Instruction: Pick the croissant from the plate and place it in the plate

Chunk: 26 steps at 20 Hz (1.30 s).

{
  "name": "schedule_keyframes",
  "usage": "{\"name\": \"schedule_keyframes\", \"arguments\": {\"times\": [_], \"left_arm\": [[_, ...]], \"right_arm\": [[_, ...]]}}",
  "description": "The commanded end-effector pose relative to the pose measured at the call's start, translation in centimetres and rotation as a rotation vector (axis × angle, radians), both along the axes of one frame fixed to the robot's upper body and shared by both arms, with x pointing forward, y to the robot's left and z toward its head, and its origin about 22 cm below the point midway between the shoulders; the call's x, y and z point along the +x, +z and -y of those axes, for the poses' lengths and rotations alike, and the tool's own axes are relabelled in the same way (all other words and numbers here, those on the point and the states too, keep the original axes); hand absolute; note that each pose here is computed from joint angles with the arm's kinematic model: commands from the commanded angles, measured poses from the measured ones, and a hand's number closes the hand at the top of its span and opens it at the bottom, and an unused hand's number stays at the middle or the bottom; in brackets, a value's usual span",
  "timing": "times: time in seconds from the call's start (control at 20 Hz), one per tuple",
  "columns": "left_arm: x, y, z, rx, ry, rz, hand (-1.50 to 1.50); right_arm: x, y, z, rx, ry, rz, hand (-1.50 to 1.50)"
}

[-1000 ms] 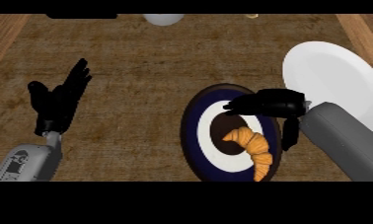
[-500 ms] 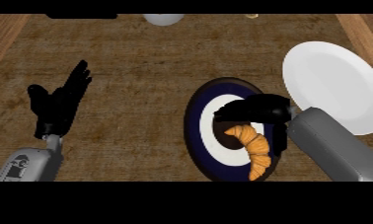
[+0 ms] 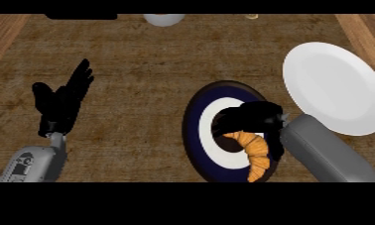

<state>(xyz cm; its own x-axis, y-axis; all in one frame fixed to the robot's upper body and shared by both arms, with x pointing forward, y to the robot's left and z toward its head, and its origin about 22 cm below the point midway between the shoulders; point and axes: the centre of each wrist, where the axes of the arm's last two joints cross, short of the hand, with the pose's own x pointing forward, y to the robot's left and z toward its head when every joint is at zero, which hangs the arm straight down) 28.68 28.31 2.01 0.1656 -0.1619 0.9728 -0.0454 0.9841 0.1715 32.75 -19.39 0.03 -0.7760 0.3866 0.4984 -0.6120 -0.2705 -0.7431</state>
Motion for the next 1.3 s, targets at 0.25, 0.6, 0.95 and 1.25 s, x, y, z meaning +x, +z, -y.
{"name": "schedule_keyframes", "arguments": {"times": [0.25, 0.6, 0.95, 1.25], "left_arm": [[-0.5, -0.4, 0.3, -0.004, -0.025, -0.003, 0.00], [0.0, 0.1, -2.3, -0.015, 0.013, 0.004, 0.00], [-1.6, -0.7, -1.7, -0.012, 0.067, -0.017, 0.00], [-2.2, -1.0, -1.2, 0.006, 0.074, -0.006, 0.00]], "right_arm": [[-1.1, -1.2, 1.3, 0.038, 0.144, -0.084, 1.50], [-1.6, -0.7, 0.0, 0.145, 0.062, -0.041, 1.50], [-6.5, -1.4, 5.1, 0.138, -0.436, 0.180, 1.50], [-8.2, 4.0, 6.0, 0.462, -0.641, 0.492, 1.50]]}}
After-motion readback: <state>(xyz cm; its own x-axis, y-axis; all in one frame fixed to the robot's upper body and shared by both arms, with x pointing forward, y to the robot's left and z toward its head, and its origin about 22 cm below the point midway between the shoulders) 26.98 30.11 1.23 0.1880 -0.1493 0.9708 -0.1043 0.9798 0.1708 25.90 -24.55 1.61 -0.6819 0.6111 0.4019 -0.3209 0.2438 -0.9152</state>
